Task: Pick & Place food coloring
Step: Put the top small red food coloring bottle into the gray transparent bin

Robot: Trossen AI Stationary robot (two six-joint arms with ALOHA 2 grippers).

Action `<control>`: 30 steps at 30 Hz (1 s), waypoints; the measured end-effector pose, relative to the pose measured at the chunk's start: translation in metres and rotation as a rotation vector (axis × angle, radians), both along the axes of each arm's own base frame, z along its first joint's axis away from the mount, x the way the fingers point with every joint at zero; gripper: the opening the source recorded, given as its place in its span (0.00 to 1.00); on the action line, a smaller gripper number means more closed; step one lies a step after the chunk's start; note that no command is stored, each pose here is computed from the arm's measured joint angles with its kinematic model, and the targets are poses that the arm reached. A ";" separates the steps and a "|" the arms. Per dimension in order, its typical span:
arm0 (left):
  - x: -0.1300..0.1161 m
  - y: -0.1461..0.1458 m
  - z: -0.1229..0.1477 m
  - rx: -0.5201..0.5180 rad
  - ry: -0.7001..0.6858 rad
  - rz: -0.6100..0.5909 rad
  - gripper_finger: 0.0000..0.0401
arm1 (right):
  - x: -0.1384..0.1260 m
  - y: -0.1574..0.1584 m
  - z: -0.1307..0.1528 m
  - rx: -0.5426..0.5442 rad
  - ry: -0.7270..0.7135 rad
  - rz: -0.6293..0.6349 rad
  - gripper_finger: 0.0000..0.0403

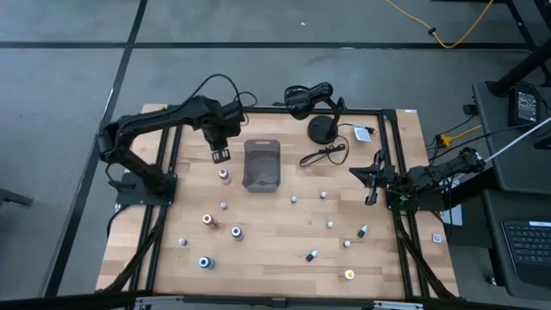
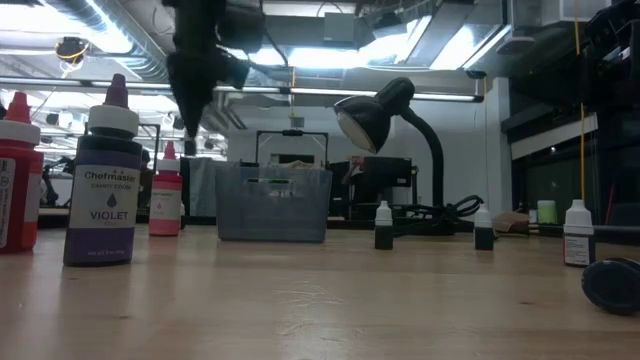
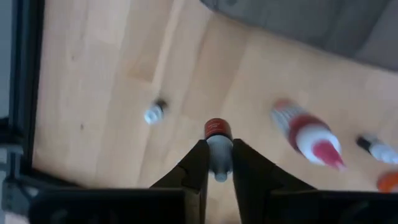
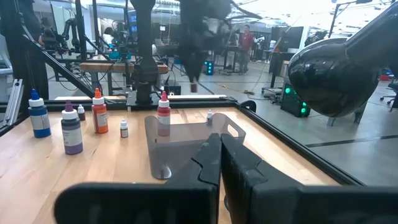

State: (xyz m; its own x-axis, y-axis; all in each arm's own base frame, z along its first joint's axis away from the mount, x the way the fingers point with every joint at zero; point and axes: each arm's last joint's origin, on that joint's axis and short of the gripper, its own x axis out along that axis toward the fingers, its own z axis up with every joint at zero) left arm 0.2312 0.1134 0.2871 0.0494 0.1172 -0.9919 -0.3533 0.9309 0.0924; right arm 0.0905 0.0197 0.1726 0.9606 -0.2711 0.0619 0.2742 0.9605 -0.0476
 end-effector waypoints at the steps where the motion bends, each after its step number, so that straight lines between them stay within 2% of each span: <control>1: -0.002 -0.005 0.002 -0.005 0.008 -0.004 0.11 | 0.000 0.000 0.000 0.000 0.000 0.000 0.04; 10: -0.012 -0.039 0.016 -0.004 0.028 -0.032 0.11 | 0.000 0.000 0.000 0.000 0.000 0.000 0.04; 16: -0.006 -0.051 0.018 0.005 -0.003 -0.065 0.11 | 0.000 0.000 0.000 0.000 0.000 0.000 0.04; 21: 0.006 -0.055 0.016 0.003 -0.013 -0.098 0.11 | 0.000 0.000 0.000 0.000 0.000 0.000 0.04; 30: 0.043 -0.048 0.020 0.024 -0.007 -0.144 0.11 | 0.000 0.000 0.000 0.000 0.000 0.000 0.04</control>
